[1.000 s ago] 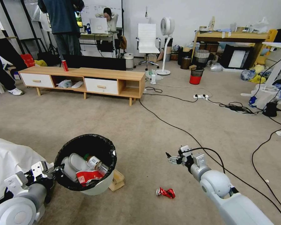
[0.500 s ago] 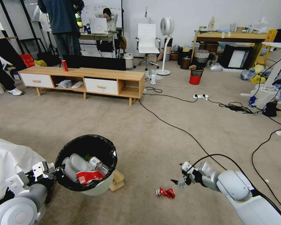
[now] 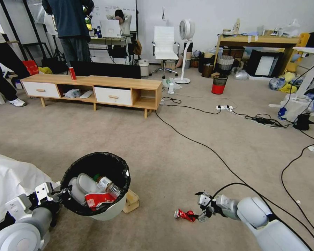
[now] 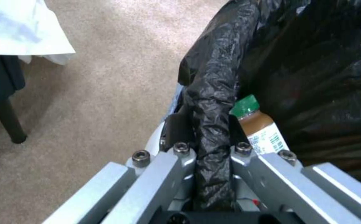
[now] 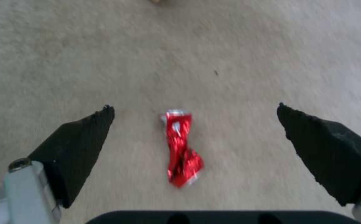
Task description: Pick up the trash bin and place the garbage on the floor into it.
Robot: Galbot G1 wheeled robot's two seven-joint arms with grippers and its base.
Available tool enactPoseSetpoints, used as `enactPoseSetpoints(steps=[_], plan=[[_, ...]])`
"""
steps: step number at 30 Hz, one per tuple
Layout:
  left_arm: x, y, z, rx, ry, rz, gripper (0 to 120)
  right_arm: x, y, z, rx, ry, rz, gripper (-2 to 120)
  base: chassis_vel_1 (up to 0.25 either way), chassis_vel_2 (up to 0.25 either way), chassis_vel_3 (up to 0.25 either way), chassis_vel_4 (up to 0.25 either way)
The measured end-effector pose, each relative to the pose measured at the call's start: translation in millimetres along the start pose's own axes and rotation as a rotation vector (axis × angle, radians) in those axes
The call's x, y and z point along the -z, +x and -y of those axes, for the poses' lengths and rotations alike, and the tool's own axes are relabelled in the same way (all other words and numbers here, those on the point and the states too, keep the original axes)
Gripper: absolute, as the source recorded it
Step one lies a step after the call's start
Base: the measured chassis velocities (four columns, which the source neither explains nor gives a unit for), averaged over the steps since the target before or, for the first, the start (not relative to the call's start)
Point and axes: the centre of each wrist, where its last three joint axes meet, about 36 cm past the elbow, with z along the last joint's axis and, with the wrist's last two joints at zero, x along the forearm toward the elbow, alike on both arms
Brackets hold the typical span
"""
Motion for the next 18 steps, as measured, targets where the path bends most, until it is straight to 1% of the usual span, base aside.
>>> enactPoseSetpoints(steps=[1, 6, 9, 10, 12, 18], plan=[[-0.7, 0.3, -0.4, 0.0, 0.001, -0.001, 3, -4.3, -8.8, 1.5, 0.002, 0.001, 0.017, 100, 0.0, 0.0, 0.0, 0.0], [-2.0, 0.4, -0.7, 0.001, 0.003, -0.001, 3, -11.0, -22.6, 0.1, -0.011, -0.012, 0.031, 100, 0.0, 0.0, 0.0, 0.0], [-2.8, -0.1, 0.1, 0.001, 0.004, 0.0, 3, -20.4, -48.8, -3.4, -0.007, -0.014, 0.054, 100, 0.0, 0.0, 0.0, 0.0], [-2.8, -0.1, 0.1, 0.001, 0.004, 0.0, 3, -20.4, -48.8, -3.4, -0.007, -0.014, 0.054, 100, 0.0, 0.0, 0.0, 0.0], [-3.7, 0.6, -0.9, 0.004, 0.01, 0.003, 3, -27.9, -66.3, -9.3, -0.015, -0.033, 0.072, 100, 0.0, 0.0, 0.0, 0.0], [-4.2, 2.8, -4.5, 0.012, 0.008, 0.004, 3, -32.8, -79.0, -12.5, -0.007, -0.042, 0.067, 100, 0.0, 0.0, 0.0, 0.0]])
